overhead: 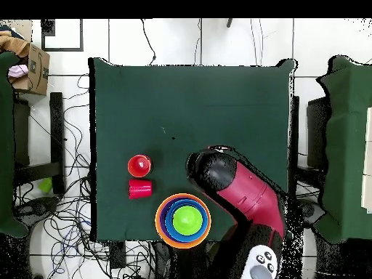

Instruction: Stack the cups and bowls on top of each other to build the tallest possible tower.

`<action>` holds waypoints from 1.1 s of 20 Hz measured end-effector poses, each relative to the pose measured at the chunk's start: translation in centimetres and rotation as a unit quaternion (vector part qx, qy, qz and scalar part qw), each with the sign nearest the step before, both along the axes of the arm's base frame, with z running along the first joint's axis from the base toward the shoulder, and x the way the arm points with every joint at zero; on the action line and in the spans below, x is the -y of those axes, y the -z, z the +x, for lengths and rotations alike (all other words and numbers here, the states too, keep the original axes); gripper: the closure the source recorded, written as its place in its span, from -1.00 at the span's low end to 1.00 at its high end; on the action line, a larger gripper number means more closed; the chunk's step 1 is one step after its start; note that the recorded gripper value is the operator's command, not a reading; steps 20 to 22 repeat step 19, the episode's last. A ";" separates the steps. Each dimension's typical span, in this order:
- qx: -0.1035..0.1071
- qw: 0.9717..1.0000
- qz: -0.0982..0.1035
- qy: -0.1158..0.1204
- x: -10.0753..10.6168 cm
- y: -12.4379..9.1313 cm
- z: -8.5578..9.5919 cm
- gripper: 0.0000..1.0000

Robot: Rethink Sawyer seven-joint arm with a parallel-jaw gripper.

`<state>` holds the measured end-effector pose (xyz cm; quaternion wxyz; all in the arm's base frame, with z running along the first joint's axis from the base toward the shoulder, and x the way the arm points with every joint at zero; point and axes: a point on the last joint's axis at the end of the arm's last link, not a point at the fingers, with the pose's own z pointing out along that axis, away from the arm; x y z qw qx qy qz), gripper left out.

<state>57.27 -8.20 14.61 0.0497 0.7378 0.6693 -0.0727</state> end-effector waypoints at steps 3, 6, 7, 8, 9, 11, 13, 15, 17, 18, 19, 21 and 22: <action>-0.007 1.000 -0.006 -0.016 0.1 0.1 -0.5 -1.00; -0.013 0.999 -0.011 -0.036 -0.2 0.1 -0.8 -1.00; -0.013 0.999 -0.012 -0.041 -0.3 0.0 -0.9 -1.00; -0.014 0.999 -0.013 -0.048 -0.4 0.0 -0.9 -1.00; -0.015 0.998 -0.013 -0.058 -0.5 0.0 -0.9 -1.00; -0.017 0.997 -0.014 -0.077 -0.4 0.0 -1.1 -1.00; -0.019 0.996 -0.014 -0.087 -0.2 0.1 -1.2 -1.00; -0.020 0.995 -0.014 -0.092 0.2 0.1 -1.2 -1.00; -0.018 0.995 -0.012 -0.098 1.0 0.1 -1.2 -1.00; -0.018 0.995 -0.012 -0.098 1.2 0.0 -1.2 -1.00; -0.017 0.995 -0.012 -0.098 1.3 0.0 -1.2 -1.00; -0.017 0.995 -0.012 -0.098 1.3 0.0 -1.2 -1.00; -0.017 0.995 -0.012 -0.098 1.3 0.0 -1.2 -1.00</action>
